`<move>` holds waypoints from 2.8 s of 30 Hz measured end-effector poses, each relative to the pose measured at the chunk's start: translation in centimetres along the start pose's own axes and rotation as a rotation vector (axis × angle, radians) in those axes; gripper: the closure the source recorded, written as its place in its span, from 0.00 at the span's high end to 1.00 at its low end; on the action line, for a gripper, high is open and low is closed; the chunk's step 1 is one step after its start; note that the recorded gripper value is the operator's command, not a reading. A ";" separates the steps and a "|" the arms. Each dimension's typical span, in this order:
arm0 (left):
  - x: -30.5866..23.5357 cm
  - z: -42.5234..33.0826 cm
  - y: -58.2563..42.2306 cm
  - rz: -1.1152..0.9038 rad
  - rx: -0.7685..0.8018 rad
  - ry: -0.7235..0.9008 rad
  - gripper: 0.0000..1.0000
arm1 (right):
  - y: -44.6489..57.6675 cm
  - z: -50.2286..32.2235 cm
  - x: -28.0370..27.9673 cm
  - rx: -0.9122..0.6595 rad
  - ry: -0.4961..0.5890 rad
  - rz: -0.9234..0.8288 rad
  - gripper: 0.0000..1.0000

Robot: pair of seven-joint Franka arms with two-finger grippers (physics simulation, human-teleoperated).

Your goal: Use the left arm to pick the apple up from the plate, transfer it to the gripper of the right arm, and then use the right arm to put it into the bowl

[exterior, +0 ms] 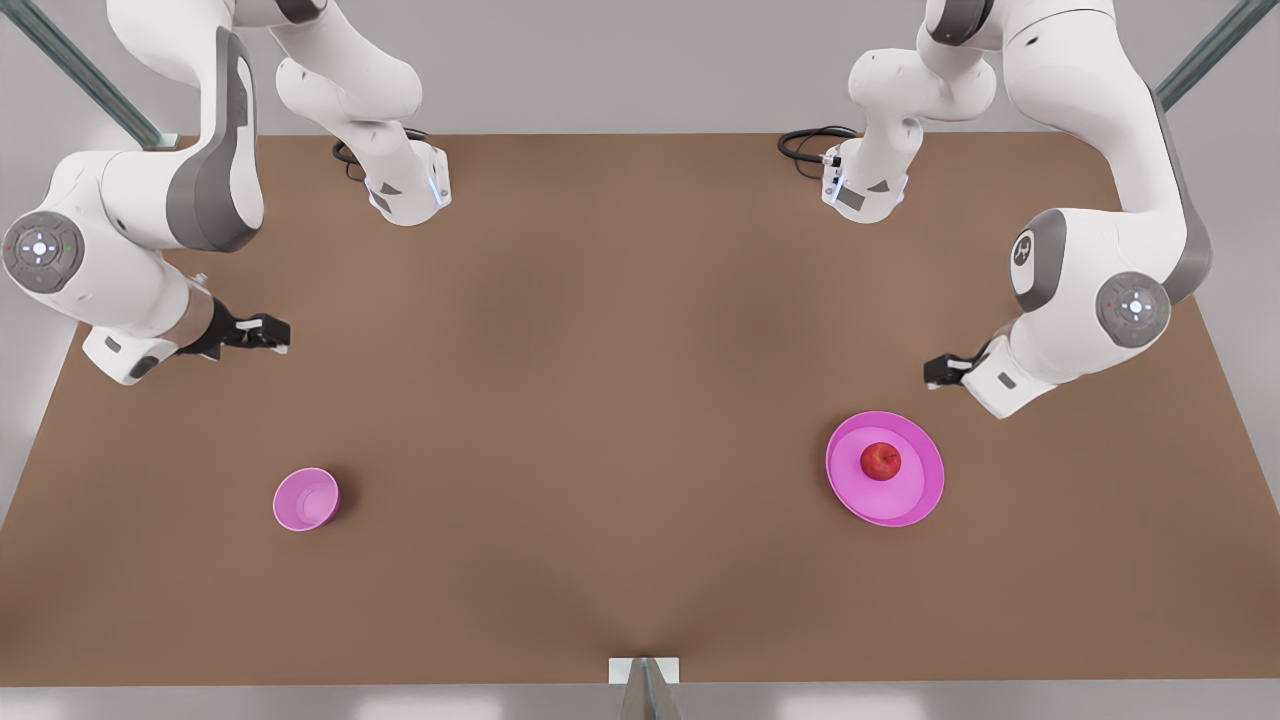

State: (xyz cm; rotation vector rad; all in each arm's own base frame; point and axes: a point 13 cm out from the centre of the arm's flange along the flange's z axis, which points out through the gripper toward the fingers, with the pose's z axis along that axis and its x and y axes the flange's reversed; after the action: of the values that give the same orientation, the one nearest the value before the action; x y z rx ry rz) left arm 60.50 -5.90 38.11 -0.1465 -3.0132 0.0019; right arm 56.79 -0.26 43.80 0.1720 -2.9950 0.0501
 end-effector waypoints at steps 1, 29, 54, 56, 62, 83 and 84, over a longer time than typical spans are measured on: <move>-0.3 -0.1 0.0 -0.003 -0.001 -0.011 1.00 | 0.0 0.0 -0.1 -0.001 -0.006 -0.003 1.00; -7.0 31.4 -0.5 -0.017 -0.026 -0.034 1.00 | -1.0 1.5 0.3 -0.010 -0.004 -0.020 1.00; -7.3 31.4 -0.7 -0.038 -0.021 -0.045 0.74 | -1.0 2.5 0.1 -0.009 0.012 -0.031 1.00; -7.5 31.0 -0.9 -0.049 -0.011 -0.052 0.74 | -0.9 2.5 0.1 -0.009 0.012 -0.032 1.00; -7.6 30.8 -1.1 -0.064 0.000 -0.056 0.70 | -1.0 2.4 0.1 -0.007 0.011 -0.033 1.00; -7.6 30.8 -1.0 -0.088 0.002 -0.057 0.71 | -0.9 2.8 -0.1 -0.007 0.015 -0.037 1.00; -7.6 30.8 -1.0 -0.089 0.002 -0.056 0.71 | -0.9 2.8 -0.1 -0.007 0.016 -0.037 1.00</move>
State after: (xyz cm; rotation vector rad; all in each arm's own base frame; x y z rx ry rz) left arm 64.07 -7.52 6.60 -0.0129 -3.0723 0.0011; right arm 56.60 -1.23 41.01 0.2258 -2.9742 0.0372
